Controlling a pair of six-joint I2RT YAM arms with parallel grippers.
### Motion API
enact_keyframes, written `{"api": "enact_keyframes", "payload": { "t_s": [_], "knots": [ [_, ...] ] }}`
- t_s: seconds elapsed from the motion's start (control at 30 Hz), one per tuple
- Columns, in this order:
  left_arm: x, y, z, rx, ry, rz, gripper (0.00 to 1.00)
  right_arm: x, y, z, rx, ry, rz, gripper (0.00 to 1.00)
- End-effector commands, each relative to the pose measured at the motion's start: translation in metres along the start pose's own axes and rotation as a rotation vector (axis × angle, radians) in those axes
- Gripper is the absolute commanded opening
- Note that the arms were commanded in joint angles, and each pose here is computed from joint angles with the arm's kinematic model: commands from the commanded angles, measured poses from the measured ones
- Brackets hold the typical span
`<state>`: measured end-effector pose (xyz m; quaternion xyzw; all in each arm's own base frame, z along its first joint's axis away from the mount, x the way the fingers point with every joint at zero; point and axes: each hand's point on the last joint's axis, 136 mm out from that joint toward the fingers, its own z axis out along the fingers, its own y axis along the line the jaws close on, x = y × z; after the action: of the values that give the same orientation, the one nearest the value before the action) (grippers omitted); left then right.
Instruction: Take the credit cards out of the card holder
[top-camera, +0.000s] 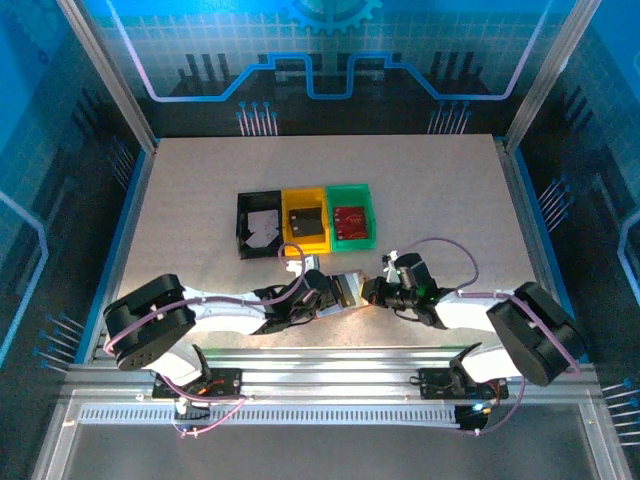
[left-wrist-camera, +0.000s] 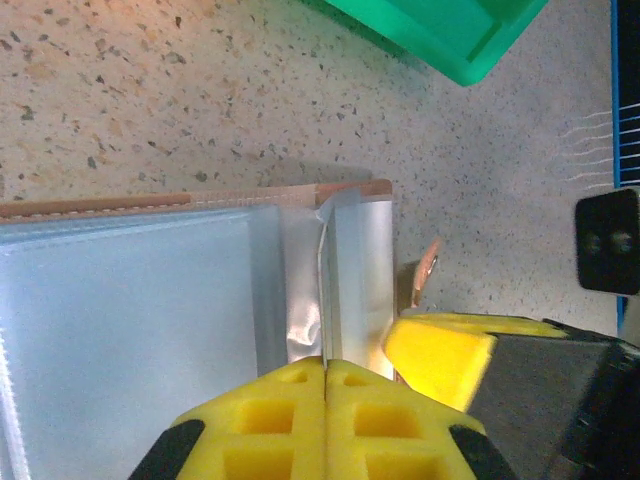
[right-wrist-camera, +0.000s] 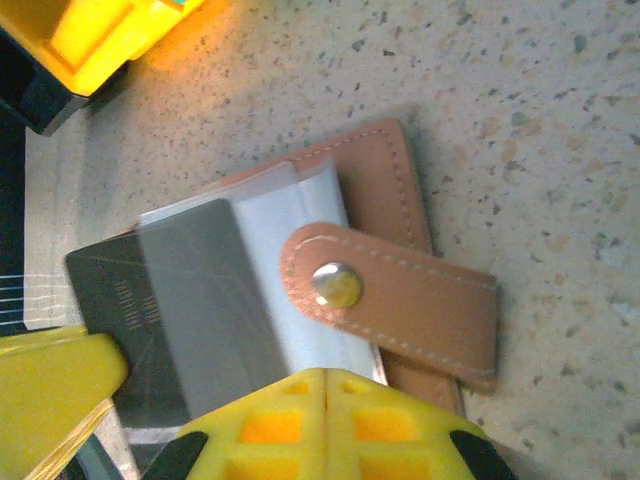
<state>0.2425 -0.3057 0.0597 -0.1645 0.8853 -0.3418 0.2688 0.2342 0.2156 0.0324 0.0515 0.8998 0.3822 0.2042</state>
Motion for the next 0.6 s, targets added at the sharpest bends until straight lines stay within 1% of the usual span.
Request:
{"api": "enact_keyframes", "payload": {
  "t_s": [0.0,0.13,0.4,0.57],
  "knots": [
    [-0.004,-0.009,-0.001,0.029,-0.005,0.02,0.0,0.0,0.003,-0.007,0.031,0.005,-0.025,0.0],
    [-0.01,-0.014,-0.009,0.028,-0.002,0.047,0.0,0.003,-0.002,-0.013,0.064,0.011,-0.028,0.0],
    [-0.03,-0.023,-0.044,0.039,0.006,0.114,0.0,0.001,0.001,-0.025,0.08,0.0,-0.074,0.0],
    [-0.034,-0.024,-0.056,0.067,0.083,0.127,0.0,-0.001,0.016,-0.033,0.045,0.009,-0.105,0.0]
  ]
}}
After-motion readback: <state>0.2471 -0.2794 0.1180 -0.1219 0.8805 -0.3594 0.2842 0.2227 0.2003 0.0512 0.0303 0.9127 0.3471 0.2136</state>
